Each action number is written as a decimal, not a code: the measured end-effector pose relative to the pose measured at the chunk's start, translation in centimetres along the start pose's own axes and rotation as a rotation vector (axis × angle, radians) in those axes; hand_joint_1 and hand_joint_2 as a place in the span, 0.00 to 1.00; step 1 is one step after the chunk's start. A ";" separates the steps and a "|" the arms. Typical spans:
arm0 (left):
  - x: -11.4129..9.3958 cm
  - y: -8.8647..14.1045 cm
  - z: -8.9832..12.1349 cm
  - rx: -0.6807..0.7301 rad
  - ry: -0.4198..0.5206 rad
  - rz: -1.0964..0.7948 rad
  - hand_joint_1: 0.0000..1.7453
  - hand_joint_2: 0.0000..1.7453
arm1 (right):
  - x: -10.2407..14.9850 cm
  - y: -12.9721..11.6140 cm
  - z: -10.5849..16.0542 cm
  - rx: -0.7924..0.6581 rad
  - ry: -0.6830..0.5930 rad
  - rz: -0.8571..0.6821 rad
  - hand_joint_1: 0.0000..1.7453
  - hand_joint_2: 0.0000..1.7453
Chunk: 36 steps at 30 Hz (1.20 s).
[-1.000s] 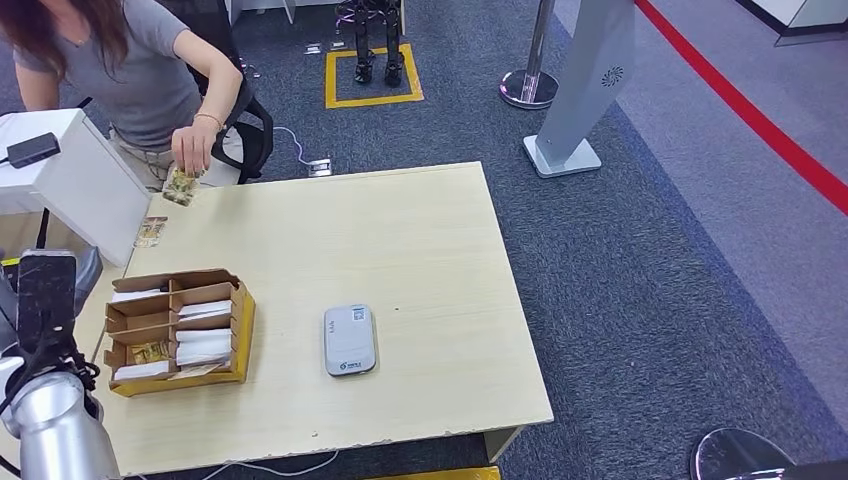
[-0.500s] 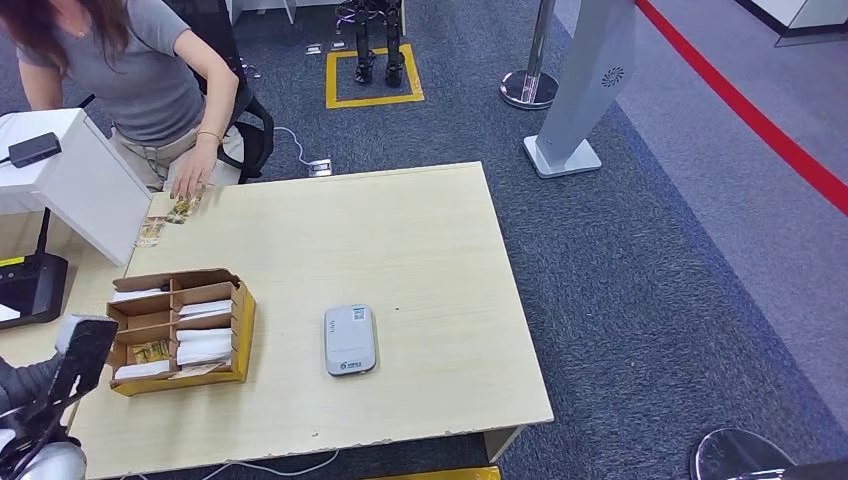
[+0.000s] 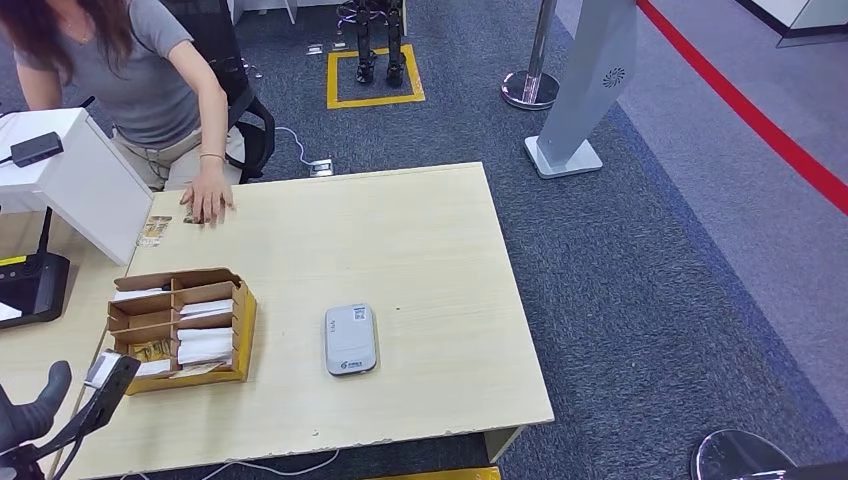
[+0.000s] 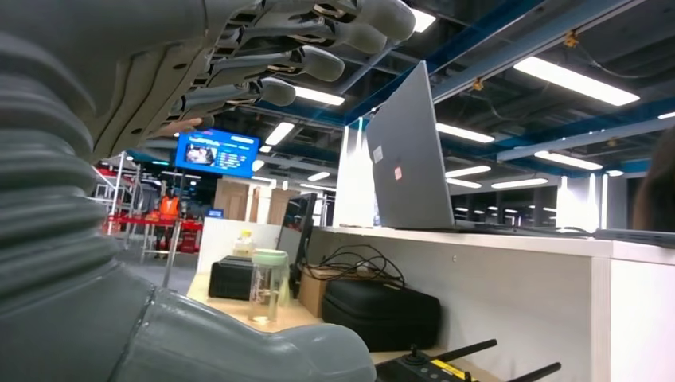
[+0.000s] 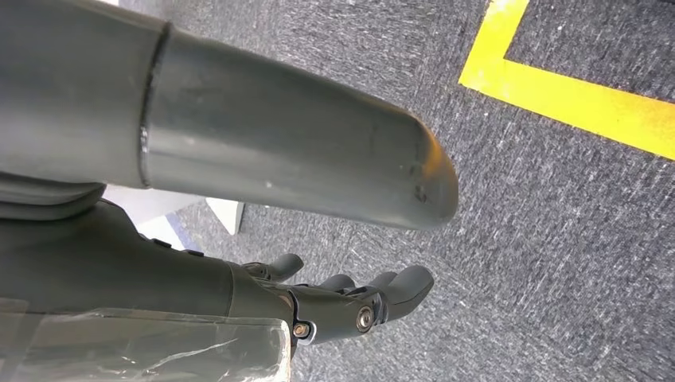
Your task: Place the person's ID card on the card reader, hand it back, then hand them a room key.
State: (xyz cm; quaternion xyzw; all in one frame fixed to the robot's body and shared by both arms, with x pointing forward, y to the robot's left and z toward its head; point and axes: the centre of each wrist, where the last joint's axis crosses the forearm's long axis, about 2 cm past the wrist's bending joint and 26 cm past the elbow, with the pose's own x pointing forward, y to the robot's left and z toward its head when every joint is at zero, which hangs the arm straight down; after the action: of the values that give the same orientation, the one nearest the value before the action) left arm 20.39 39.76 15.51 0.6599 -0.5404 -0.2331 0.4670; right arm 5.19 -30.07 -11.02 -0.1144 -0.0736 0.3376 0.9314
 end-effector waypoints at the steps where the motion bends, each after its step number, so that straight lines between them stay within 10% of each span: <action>1: 0.0 0.0 0.0 0.000 -0.001 -0.002 0.00 1.00 | 0.0 0.0 0.0 0.000 0.000 0.000 0.00 0.00; 20: 1.1 -1.9 0.4 -0.177 0.052 -0.254 0.00 1.00 | -0.1 -0.3 0.0 -0.010 0.017 -0.021 0.00 0.00; 36: 2.6 -4.0 1.9 -0.318 -0.079 -0.307 0.00 1.00 | -0.2 -0.5 -0.1 -0.024 0.020 -0.034 0.00 0.00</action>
State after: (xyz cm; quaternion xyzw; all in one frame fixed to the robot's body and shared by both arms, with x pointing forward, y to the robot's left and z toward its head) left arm 21.64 36.57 11.65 0.6431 -0.4078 -0.4092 0.5027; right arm 5.34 -30.55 -10.98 -0.1279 -0.0703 0.3196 0.9363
